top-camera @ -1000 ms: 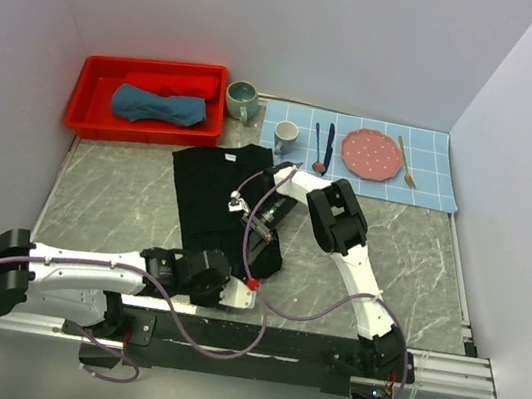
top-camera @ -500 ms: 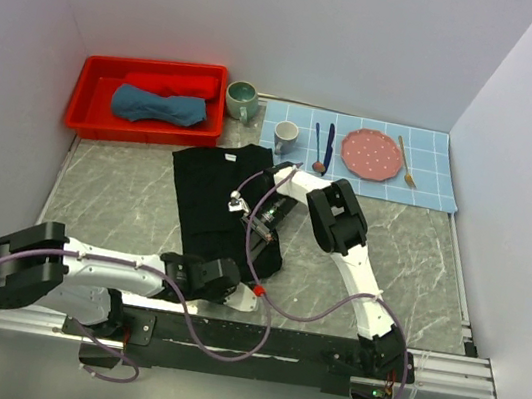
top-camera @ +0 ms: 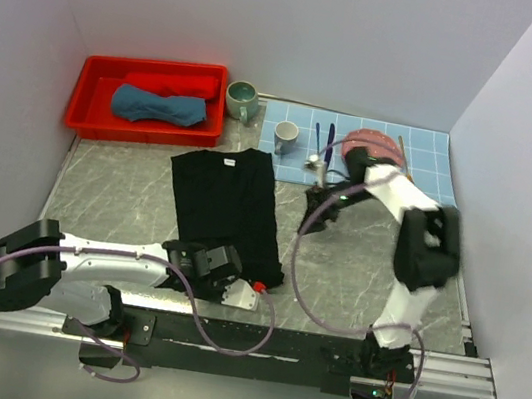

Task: Roll the t-shirts
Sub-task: Roll the T-shirt to the center of the board.

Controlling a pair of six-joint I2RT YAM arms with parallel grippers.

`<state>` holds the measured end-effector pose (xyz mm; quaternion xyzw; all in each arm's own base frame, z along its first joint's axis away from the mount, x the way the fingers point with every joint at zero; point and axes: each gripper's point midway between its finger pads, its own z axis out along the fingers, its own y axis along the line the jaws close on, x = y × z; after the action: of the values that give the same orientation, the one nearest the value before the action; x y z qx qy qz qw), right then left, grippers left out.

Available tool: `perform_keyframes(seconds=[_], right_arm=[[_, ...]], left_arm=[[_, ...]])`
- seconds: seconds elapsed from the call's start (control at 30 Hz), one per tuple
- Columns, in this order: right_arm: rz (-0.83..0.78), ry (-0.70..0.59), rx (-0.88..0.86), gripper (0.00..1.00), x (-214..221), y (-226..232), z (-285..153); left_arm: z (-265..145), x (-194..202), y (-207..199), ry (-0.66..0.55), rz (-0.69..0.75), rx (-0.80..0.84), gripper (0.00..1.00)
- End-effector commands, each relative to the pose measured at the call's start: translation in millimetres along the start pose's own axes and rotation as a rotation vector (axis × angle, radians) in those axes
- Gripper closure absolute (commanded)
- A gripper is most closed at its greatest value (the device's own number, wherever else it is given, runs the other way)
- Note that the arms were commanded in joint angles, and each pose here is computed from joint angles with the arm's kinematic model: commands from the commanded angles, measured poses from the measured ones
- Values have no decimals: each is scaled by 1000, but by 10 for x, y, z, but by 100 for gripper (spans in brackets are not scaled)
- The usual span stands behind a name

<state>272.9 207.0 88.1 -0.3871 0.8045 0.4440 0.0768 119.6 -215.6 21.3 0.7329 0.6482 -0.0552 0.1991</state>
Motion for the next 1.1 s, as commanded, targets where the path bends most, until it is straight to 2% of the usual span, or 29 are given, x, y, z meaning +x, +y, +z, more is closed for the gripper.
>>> perform_keyframes(seconds=[0.0,0.07,0.1,0.17,0.2,0.3,0.37,0.4,0.47,0.5,0.6,0.7,0.8,1.07], right_arm=[[-564,-140,235,0,-203,177,-362],[-742,-166,298,0,-46,202,-236],[-867,-189,319,0,-77,438,-232],[-1012,-153,323,0,138,501,-40],[-1114,-162,313,0,151,695,17],[-1276,-152,303,0,495,763,225],[-1467,-220,321,0,468,959,269],[-1478,-213,306,0,667,903,391],[-1601,-280,312,0,618,1076,458],[-1595,-264,297,0,720,1053,531],[-1629,-355,342,2,533,1221,597],[-1620,-377,372,4,445,1257,694],[-1618,-377,412,5,352,1227,792],[-1610,-333,379,8,340,1188,1068]], left_arm=[[-56,135,-121,23,-74,114,99],[-70,120,-118,2,-81,131,99],[-71,138,-114,3,-89,139,99],[-85,118,-122,-13,-89,163,99],[-93,131,-104,-13,-98,165,99],[-132,121,-25,-44,-125,153,99],[-137,130,2,-48,-137,147,99],[-130,135,12,-47,-143,151,99],[-125,131,40,-47,-154,148,99],[-113,141,47,-46,-164,153,99],[-119,128,60,-58,-176,174,99],[-168,94,121,-90,-187,191,99],[-204,75,148,-109,-207,223,99],[-295,34,233,-162,-234,278,99]])
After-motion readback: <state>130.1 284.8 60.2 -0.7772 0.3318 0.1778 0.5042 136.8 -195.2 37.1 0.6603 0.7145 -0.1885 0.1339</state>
